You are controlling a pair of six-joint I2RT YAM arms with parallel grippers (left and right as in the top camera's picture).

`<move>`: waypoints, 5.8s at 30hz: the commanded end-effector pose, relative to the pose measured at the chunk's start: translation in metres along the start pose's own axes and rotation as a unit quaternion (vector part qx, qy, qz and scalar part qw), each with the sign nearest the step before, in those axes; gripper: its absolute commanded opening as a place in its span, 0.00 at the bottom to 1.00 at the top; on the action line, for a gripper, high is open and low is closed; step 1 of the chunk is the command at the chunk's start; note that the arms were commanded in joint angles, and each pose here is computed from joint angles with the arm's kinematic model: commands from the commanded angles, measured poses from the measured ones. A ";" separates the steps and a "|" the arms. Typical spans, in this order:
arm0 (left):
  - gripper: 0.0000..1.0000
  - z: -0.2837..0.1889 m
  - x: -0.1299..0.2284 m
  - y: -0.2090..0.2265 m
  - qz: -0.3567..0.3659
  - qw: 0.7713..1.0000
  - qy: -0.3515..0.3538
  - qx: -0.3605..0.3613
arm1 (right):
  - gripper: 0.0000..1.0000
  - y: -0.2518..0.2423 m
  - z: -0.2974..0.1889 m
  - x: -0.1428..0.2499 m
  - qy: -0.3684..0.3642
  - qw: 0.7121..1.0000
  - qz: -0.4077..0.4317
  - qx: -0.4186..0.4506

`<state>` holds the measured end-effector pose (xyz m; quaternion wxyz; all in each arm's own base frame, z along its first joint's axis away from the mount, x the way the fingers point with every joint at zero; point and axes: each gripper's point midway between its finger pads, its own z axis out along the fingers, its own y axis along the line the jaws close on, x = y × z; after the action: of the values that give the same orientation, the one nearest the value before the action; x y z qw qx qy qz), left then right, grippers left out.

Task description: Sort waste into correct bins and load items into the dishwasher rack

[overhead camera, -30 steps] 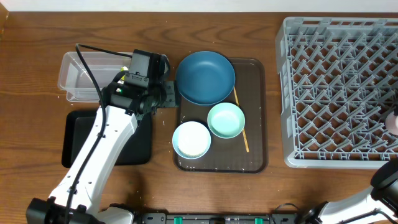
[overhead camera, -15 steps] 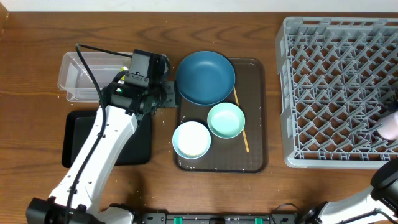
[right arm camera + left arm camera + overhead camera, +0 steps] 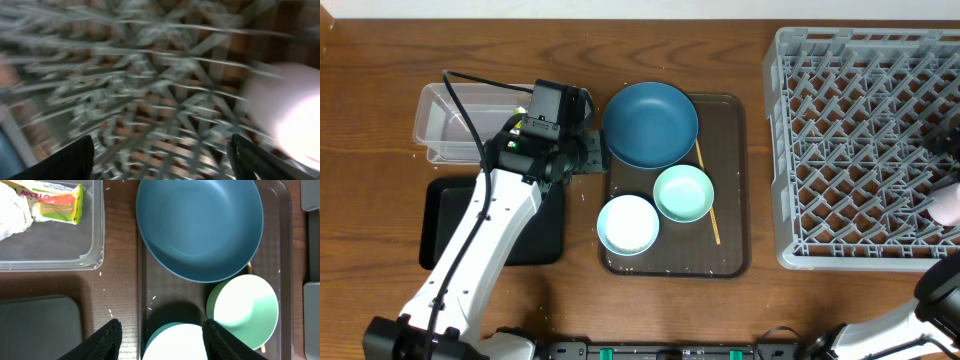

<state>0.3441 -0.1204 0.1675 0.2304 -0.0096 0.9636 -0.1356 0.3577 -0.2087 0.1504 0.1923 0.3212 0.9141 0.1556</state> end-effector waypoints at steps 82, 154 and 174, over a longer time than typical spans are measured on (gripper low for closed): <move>0.55 0.001 0.005 0.003 0.003 1.000 0.011 -0.009 | 0.01 0.227 0.144 0.297 0.209 0.854 -0.469 -0.089; 0.55 0.001 0.005 0.003 0.003 1.000 0.011 -0.009 | 0.01 -0.044 -0.018 -0.173 -0.295 0.639 -0.357 0.615; 0.55 0.001 0.004 0.003 0.003 1.000 0.011 -0.009 | 0.01 -0.080 0.019 -0.137 -0.222 0.702 -0.299 0.606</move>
<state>0.3396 -0.1191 0.1648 0.2201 -0.0104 0.9664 -0.1323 0.4326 -0.3557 0.1721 0.2156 0.0898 0.7722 -0.5909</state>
